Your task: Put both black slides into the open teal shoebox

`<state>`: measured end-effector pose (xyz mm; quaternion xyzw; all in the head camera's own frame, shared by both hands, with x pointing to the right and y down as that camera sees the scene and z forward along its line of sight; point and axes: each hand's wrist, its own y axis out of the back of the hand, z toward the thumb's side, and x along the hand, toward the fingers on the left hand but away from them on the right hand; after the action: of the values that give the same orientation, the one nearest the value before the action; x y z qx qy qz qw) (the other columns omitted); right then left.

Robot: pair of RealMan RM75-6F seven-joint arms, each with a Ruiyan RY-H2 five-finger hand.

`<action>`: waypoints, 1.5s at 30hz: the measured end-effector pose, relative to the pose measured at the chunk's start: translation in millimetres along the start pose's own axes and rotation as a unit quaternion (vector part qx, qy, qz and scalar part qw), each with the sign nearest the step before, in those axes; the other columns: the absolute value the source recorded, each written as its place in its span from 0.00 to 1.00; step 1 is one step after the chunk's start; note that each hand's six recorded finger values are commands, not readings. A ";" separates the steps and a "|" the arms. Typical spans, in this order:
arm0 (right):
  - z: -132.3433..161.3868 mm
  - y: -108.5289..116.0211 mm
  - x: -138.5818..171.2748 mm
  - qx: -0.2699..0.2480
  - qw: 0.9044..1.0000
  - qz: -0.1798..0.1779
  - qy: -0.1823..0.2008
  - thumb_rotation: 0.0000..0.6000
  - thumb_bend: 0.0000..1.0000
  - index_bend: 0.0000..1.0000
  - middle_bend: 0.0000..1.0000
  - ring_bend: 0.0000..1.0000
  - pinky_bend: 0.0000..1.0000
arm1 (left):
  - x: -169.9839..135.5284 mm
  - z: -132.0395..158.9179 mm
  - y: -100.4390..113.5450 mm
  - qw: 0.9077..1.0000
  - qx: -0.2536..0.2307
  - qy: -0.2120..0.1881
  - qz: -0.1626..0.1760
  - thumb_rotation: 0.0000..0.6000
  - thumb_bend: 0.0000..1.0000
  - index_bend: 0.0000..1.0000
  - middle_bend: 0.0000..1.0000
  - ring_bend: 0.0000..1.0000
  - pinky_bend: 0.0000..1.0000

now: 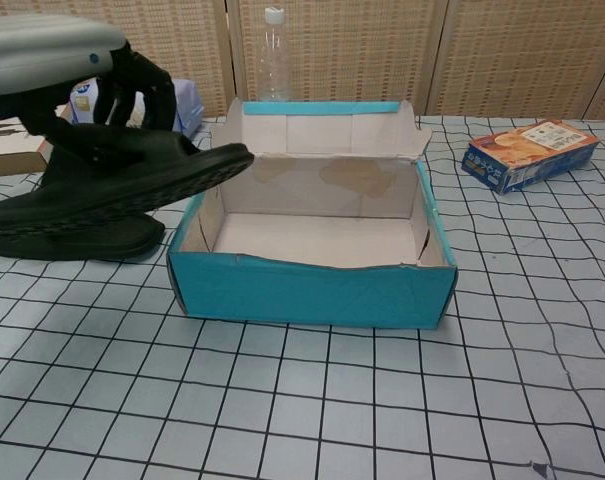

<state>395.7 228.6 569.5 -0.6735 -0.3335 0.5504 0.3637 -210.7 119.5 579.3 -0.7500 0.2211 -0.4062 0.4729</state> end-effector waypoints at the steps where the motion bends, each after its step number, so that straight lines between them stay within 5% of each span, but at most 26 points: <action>1: -0.1 -0.7 -0.7 0.000 1.000 0.002 -0.001 1.00 0.15 0.00 0.00 0.00 0.00 | 7.3 2.5 2.1 1.000 -0.003 -0.003 -0.003 1.00 0.51 0.59 0.76 0.63 0.55; 12: -4.0 -8.4 -9.5 0.005 1.000 0.018 -0.012 1.00 0.15 0.00 0.00 0.00 0.00 | 98.2 25.6 33.3 0.999 -0.042 -0.015 -0.026 1.00 0.51 0.59 0.76 0.63 0.55; 19: -6.5 -9.9 -12.2 0.001 1.000 0.022 -0.017 1.00 0.15 0.00 0.00 0.00 0.00 | 137.5 48.7 14.3 0.996 -0.046 -0.035 -0.070 1.00 0.51 0.59 0.76 0.63 0.55; 35: -17.8 -12.2 -17.7 -0.004 0.999 0.036 -0.034 1.00 0.15 0.00 0.00 0.00 0.00 | 196.5 101.1 -7.7 0.993 -0.021 -0.083 -0.083 1.00 0.51 0.60 0.76 0.63 0.54; 45: -19.5 -14.2 -18.8 -0.005 0.998 0.042 -0.036 1.00 0.15 0.00 0.00 0.00 0.00 | 216.9 87.5 -25.2 0.992 -0.011 -0.066 -0.104 1.00 0.51 0.60 0.76 0.63 0.54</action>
<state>410.9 217.5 593.6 -0.6683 -0.3203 0.5877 0.3245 -16.4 22.0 669.0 -0.7991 0.1149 -0.4002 0.4336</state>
